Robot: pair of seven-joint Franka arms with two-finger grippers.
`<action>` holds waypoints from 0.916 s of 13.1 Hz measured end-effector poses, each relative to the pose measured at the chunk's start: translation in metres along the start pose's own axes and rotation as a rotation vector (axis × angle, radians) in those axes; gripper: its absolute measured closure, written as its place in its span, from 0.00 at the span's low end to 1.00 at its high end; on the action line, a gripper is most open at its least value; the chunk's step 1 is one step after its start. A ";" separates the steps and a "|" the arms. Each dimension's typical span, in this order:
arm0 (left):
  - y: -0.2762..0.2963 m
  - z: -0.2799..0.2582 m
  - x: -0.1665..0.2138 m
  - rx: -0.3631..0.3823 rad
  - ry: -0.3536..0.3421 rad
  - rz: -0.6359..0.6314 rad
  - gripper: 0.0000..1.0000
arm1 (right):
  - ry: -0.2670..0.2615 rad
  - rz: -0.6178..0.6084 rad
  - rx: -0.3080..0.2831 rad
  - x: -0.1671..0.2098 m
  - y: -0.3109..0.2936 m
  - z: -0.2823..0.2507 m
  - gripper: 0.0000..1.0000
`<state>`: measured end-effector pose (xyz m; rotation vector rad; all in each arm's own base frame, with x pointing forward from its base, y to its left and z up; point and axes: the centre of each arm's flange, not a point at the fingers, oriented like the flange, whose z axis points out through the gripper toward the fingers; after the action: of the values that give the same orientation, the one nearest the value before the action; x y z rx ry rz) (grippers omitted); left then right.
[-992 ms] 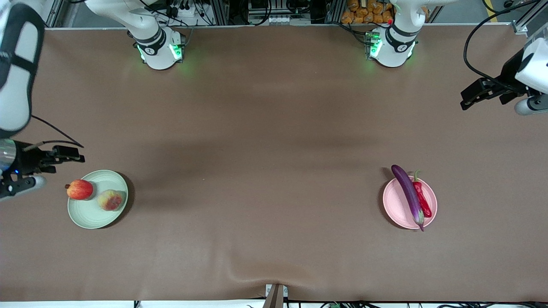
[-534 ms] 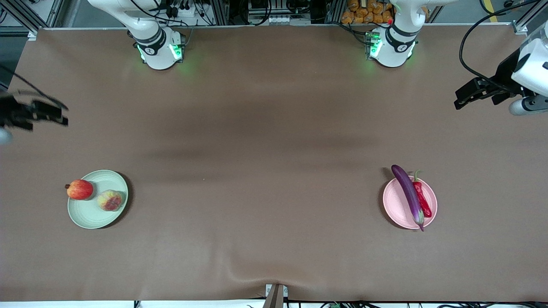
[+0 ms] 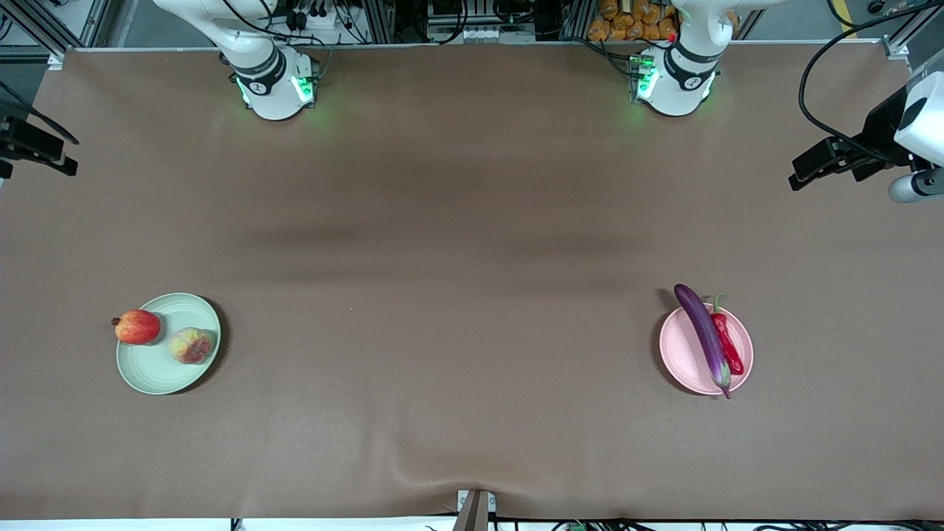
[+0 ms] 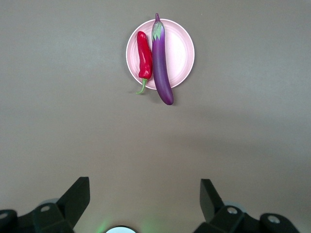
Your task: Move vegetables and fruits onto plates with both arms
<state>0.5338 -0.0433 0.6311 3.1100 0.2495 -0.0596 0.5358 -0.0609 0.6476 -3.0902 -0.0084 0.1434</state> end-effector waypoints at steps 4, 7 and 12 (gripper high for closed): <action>0.000 -0.002 -0.001 0.000 0.004 0.008 0.00 | -0.022 0.044 -0.020 0.008 -0.007 0.011 0.00; -0.004 -0.002 0.000 -0.001 0.005 0.063 0.00 | -0.021 0.064 -0.022 0.009 -0.017 0.012 0.00; -0.017 -0.003 0.003 -0.002 0.006 0.129 0.00 | -0.022 0.062 -0.022 0.009 -0.019 0.012 0.00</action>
<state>0.5338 -0.0260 0.6338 3.1161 0.0487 -0.0479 0.5435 -0.0409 0.6360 -3.1125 0.0859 0.1802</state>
